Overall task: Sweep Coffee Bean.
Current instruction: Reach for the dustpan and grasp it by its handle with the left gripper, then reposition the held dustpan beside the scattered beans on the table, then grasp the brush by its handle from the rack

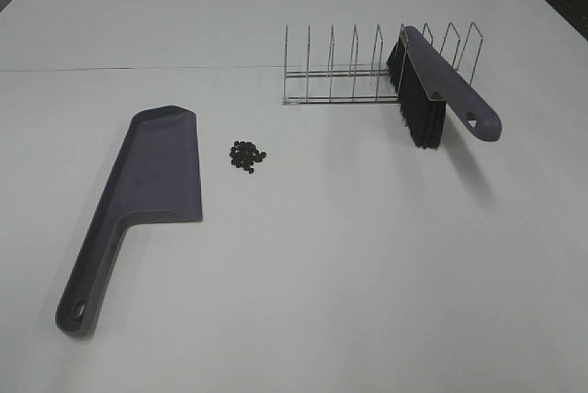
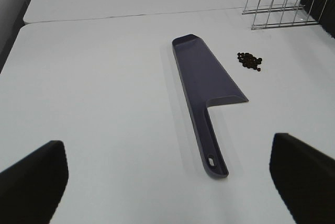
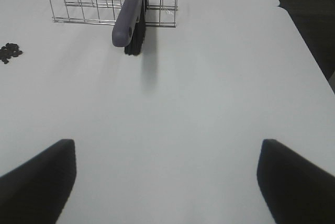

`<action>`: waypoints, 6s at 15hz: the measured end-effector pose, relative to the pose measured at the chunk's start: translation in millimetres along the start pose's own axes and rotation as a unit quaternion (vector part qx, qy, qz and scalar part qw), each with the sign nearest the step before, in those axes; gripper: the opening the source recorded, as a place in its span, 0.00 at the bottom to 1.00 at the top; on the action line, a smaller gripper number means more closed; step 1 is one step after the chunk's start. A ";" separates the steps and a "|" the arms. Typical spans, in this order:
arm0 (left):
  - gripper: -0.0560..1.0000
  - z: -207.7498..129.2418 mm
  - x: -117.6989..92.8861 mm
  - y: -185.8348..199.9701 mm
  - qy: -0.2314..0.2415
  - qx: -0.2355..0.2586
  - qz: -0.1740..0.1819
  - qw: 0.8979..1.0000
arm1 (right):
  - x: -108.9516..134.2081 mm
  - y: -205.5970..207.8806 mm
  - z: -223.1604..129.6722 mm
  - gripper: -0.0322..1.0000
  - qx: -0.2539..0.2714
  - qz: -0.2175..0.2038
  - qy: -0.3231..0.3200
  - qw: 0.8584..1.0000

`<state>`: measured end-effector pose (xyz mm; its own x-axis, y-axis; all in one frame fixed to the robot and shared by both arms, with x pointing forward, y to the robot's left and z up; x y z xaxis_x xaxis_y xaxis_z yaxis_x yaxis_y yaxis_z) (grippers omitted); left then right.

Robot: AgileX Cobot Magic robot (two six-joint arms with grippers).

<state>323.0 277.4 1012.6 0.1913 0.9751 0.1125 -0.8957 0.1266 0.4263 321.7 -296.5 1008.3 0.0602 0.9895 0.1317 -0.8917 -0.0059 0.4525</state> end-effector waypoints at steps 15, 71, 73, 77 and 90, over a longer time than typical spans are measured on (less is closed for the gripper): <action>0.98 19.8 10.3 -42.7 0.034 0.078 -0.009 0.996 | 6.6 -46.1 73.4 0.83 -0.069 0.001 0.005 0.998; 0.38 -63.3 -53.2 -279.7 0.070 0.502 -0.094 0.857 | 31.4 -183.7 57.7 0.83 0.089 0.053 -0.050 0.993; 0.38 -63.6 -51.9 -279.8 0.064 0.502 -0.093 0.858 | 37.5 -181.6 92.6 0.83 0.053 0.064 -0.028 0.996; 0.38 -64.4 -48.7 -279.6 0.051 0.502 -0.090 0.858 | 56.9 -204.5 150.7 0.80 0.058 0.095 0.007 0.994; 0.38 -64.3 -48.3 -279.4 0.050 0.502 -0.090 0.858 | 117.5 -358.2 172.1 0.66 0.248 0.069 0.093 0.962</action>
<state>538.3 206.7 830.3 0.2099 0.9733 -0.0926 -0.0471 0.1047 0.9934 725.4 -203.0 1013.5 -0.1648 0.9830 0.0814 -0.5587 -0.1610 0.8136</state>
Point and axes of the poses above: a point on each arm's last joint axis where the gripper is mounted, y pointing back along that axis away from the gripper, x along the wrist's bending axis when the last joint is at zero, z = x × y, the point moved 10 cm from there along -y, pointing out along that axis toward the gripper, and after that the axes turned 10 degrees about -y, right-handed, at the moved point
